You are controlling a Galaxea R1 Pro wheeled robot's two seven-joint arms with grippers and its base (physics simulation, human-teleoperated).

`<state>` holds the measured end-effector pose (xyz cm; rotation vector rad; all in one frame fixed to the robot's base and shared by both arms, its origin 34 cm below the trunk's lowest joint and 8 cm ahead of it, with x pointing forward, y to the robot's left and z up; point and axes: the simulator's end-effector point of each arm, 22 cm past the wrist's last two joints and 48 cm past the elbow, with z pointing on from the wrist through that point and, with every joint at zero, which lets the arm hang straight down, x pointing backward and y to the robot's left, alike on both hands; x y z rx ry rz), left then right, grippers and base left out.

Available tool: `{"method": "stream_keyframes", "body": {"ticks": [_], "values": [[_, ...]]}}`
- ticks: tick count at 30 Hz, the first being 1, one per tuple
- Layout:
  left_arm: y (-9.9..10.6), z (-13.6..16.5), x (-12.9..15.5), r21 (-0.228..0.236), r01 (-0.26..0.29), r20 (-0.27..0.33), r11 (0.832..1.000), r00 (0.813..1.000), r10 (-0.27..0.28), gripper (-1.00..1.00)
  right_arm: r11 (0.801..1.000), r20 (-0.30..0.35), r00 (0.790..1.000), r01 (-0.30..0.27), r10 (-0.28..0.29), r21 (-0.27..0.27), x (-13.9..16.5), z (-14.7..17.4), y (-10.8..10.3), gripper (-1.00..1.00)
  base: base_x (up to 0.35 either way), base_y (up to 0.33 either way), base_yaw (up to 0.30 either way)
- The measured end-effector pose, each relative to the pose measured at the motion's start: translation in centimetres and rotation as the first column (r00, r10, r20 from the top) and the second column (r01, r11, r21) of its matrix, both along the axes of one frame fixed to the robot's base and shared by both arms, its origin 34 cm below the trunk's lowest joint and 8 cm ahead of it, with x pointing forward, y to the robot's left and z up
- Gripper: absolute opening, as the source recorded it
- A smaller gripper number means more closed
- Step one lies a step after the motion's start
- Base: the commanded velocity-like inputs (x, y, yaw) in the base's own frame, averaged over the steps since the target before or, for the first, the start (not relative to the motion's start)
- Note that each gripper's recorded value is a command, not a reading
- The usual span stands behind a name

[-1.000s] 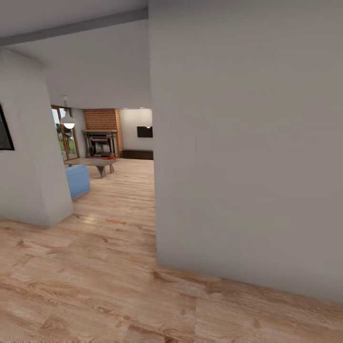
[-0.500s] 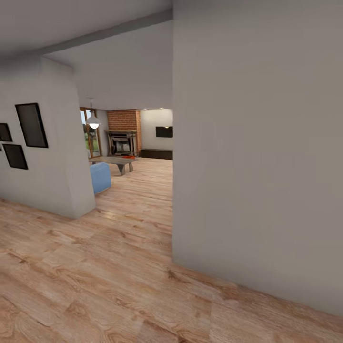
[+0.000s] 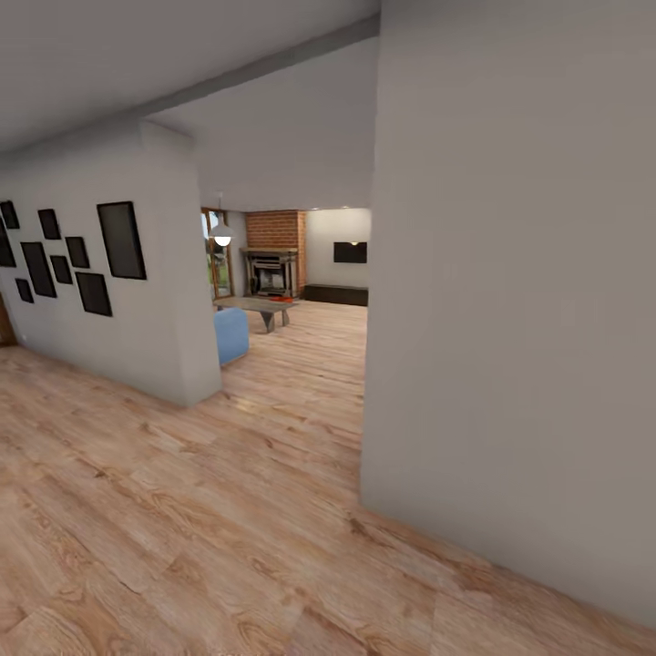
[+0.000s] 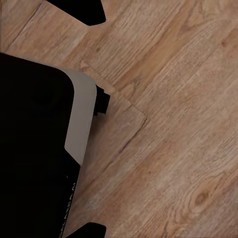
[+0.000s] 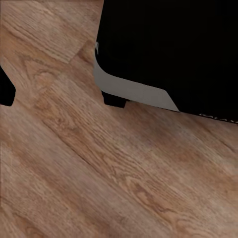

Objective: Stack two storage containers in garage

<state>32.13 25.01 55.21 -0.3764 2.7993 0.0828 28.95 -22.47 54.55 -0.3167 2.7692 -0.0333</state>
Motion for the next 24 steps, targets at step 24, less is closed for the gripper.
{"method": "stream_keyframes", "body": {"ticks": [24], "values": [[-0.12,0.00,0.01,-0.001,0.004,0.000,1.000,1.000,-0.004,1.00,1.000,-0.006,1.000,-0.003,0.003,-0.009,-0.12,-0.05,-0.23,1.00,0.000,0.000,0.269]]}}
